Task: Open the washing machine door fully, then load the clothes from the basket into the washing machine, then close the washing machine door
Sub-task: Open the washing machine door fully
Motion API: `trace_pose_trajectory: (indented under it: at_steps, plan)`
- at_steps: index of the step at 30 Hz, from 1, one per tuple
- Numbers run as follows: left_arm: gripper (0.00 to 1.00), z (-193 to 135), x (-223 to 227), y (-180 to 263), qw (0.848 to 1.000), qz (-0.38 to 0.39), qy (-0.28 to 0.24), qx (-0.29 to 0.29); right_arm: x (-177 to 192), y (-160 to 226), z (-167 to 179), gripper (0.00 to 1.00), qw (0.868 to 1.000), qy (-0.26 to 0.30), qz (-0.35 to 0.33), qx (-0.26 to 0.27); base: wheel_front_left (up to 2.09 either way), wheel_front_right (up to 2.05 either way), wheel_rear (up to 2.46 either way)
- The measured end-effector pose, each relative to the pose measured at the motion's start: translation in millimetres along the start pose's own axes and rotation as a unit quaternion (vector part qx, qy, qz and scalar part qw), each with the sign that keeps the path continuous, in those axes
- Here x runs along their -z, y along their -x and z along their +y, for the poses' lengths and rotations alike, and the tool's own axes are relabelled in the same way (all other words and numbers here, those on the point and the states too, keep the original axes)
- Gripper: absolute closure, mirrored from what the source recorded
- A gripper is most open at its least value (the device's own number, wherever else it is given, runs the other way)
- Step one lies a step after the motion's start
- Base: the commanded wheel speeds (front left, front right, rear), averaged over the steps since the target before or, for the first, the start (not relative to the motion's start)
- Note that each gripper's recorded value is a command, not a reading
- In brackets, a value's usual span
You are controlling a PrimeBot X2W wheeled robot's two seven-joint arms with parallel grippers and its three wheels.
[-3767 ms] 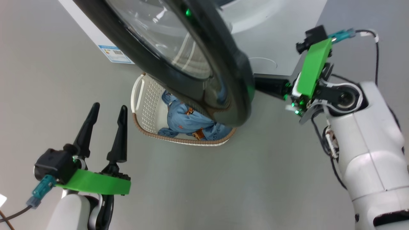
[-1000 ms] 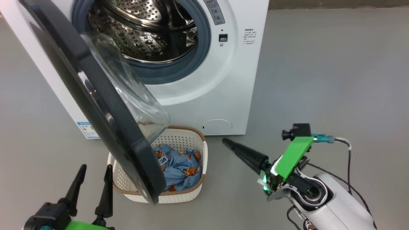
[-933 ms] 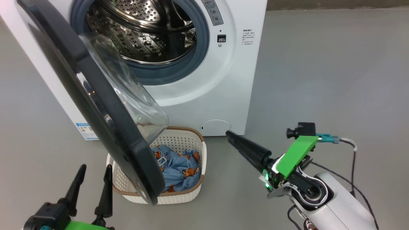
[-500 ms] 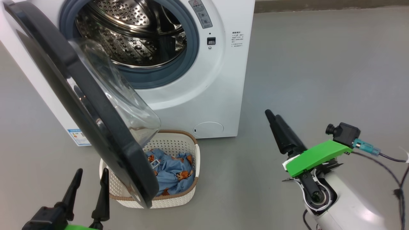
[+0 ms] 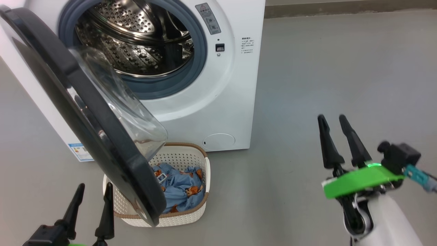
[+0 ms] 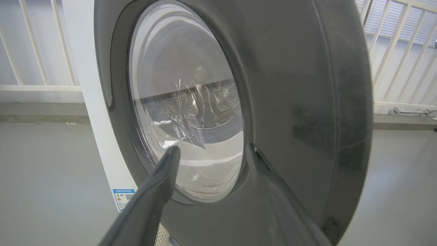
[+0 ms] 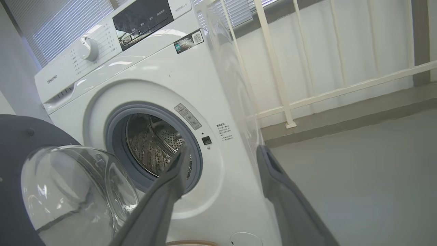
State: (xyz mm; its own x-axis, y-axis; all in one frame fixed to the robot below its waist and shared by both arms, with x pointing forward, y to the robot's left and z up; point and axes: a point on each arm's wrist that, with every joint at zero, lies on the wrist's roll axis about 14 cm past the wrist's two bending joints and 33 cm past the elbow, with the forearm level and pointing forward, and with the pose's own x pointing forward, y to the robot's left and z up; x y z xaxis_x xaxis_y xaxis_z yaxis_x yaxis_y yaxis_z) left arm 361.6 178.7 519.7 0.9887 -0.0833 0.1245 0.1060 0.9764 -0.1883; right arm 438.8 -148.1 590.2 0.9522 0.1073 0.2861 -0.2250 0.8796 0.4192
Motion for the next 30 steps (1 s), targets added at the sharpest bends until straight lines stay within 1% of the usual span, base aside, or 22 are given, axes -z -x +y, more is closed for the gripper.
trace_pose_trajectory:
  at_steps: [4, 5, 7, 12, 18, 26, 30]
  plan:
    - [0.0, 0.0, -1.0, 0.0, 1.0, -0.001, -0.002, 0.0, 0.0, 23.0, -11.2, 0.0, 0.997, 0.073, 0.0, 0.013, 0.0, 0.0, 0.0]
    - [0.0, 0.6, -1.2, 0.1, 1.0, -0.002, -0.004, 0.0, -1.0, 32.6, -17.3, 0.0, 0.995, 0.101, 0.0, 0.022, 0.0, 0.0, 0.0]
    - [0.0, 1.7, -1.7, 0.2, 1.0, -0.002, -0.004, -0.002, -2.6, 41.6, -22.0, 0.0, 0.991, 0.128, 0.0, 0.028, 0.0, 0.0, 0.0]
    - [0.0, 3.6, -2.0, 0.1, 1.0, -0.003, -0.005, -0.005, -2.1, 59.2, -20.4, 0.0, 0.982, 0.188, 0.009, 0.021, 0.0, 0.0, 0.0]
    - [0.0, 7.6, 2.4, 4.9, 1.0, 0.004, -0.004, -0.013, 9.7, 78.4, -27.9, 0.0, 0.98, 0.191, 0.033, 0.033, 0.0, 0.0, 0.0]
    - [0.0, 9.6, 1.6, 7.7, 1.0, 0.003, -0.005, -0.018, 6.0, 80.8, -34.6, 0.0, 0.977, 0.206, 0.032, 0.043, 0.0, 0.0, 0.0]
    - [0.0, 10.9, 1.2, 9.6, 1.0, 0.002, -0.004, -0.022, 16.8, 90.0, -36.6, 0.0, 0.976, 0.206, 0.052, 0.044, 0.0, 0.0, 0.0]
